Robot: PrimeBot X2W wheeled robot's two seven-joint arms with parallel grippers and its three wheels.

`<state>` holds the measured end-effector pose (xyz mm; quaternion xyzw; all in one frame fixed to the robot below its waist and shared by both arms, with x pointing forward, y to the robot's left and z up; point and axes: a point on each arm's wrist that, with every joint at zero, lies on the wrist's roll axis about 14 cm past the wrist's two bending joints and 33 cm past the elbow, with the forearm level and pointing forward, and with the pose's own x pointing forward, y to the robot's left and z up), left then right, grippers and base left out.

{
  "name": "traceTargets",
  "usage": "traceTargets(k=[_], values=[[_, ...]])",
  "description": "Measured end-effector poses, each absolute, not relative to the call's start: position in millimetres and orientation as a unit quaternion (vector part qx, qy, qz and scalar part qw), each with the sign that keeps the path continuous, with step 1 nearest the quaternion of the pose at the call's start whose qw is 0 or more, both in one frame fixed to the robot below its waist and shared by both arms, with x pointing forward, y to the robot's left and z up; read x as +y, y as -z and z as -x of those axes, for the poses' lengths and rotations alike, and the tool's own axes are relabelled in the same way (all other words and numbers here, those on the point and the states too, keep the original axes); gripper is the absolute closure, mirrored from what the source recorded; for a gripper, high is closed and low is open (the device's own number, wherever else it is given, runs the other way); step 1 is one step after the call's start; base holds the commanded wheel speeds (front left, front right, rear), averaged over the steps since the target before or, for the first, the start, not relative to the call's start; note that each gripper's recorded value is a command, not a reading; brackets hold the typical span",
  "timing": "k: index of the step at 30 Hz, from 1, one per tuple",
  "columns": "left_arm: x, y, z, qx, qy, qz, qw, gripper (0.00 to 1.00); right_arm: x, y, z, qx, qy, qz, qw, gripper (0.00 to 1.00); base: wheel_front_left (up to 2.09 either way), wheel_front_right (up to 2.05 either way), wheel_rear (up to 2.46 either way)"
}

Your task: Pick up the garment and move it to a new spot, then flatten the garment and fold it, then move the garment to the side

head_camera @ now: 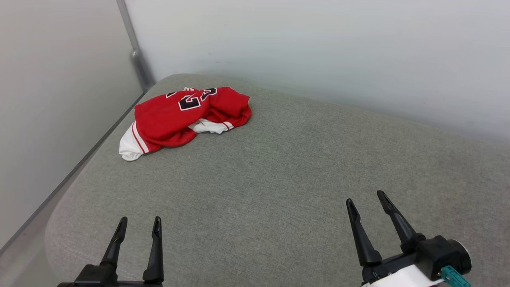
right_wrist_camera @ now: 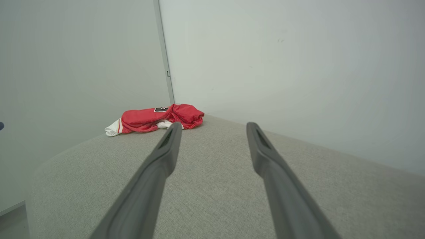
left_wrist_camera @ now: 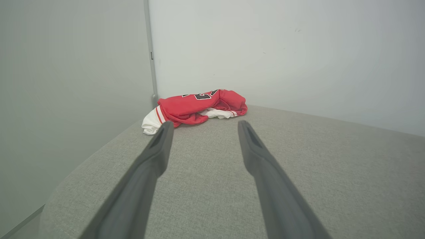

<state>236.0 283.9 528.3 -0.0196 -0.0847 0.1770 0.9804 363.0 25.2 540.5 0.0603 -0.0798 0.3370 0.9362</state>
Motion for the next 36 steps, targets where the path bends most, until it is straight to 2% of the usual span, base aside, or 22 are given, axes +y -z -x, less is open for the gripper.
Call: traceTargets(k=[11, 15, 19, 26, 32, 36], values=[[290, -529, -239, -0.083, -0.185, 0.024, 0.979, 0.00, 27, -532, -366, -0.068, -0.339, -0.065, 0.936, 0.00, 0.00, 0.00, 0.00], [293, -520, -256, -0.066, -0.180, 0.034, 0.981, 0.00, 27, -528, -377, -0.068, -0.336, -0.063, 0.937, 0.00, 0.00, 0.00, 0.00], [304, -532, -293, -0.080, -0.172, 0.028, 0.981, 0.00, 21, -518, -393, -0.059, -0.323, -0.070, 0.942, 0.00, 0.00, 0.00, 0.00], [342, -519, -370, -0.036, -0.136, 0.013, 0.990, 0.00, 18, -490, -421, -0.045, -0.314, -0.047, 0.947, 0.00, 0.00, 0.00, 0.00], [385, -521, -447, 0.039, -0.109, -0.019, 0.993, 0.00, -1, -456, -441, -0.014, -0.288, -0.040, 0.957, 0.00, 0.00, 0.00, 0.00], [393, -495, -488, 0.145, -0.091, 0.009, 0.985, 0.00, -12, -431, -448, 0.010, -0.274, -0.038, 0.961, 0.00, 0.00, 0.00, 0.00]])
